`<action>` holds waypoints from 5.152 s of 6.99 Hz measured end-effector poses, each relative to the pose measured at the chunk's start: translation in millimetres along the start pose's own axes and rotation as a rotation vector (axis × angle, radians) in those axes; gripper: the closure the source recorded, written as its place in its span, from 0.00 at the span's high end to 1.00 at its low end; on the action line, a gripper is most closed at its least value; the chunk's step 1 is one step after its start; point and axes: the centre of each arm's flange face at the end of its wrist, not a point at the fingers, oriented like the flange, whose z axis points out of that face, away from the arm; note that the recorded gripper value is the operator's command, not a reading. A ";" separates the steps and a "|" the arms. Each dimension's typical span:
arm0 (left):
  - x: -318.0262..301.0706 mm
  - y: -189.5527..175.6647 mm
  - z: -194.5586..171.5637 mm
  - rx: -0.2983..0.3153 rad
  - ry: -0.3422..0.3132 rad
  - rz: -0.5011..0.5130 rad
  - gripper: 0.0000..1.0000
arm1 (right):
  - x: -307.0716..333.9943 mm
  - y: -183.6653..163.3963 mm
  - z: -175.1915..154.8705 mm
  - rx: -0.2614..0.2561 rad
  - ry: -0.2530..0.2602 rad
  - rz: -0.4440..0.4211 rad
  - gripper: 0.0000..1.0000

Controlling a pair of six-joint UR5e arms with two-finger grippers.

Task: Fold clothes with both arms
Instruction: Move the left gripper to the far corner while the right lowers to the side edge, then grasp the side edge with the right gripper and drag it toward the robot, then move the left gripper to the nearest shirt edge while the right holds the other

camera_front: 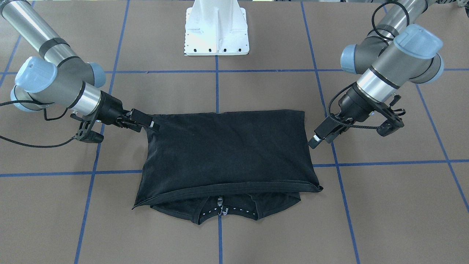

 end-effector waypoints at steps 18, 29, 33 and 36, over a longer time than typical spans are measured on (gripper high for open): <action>-1.2 4.6 -3.1 0.006 0.000 0.002 0.99 | 50.1 48.2 20.4 -0.159 0.080 0.027 0.00; -22.0 8.4 -4.1 -0.007 -0.022 -0.009 0.99 | -16.3 314.9 20.6 -0.659 0.049 0.119 1.00; -95.2 84.4 4.3 -0.129 -0.057 -0.013 0.99 | -20.6 225.4 -0.3 -0.465 -0.013 0.081 1.00; -125.3 164.6 46.0 -0.154 -0.086 -0.079 0.98 | -19.6 185.4 -4.7 -0.322 -0.048 0.085 1.00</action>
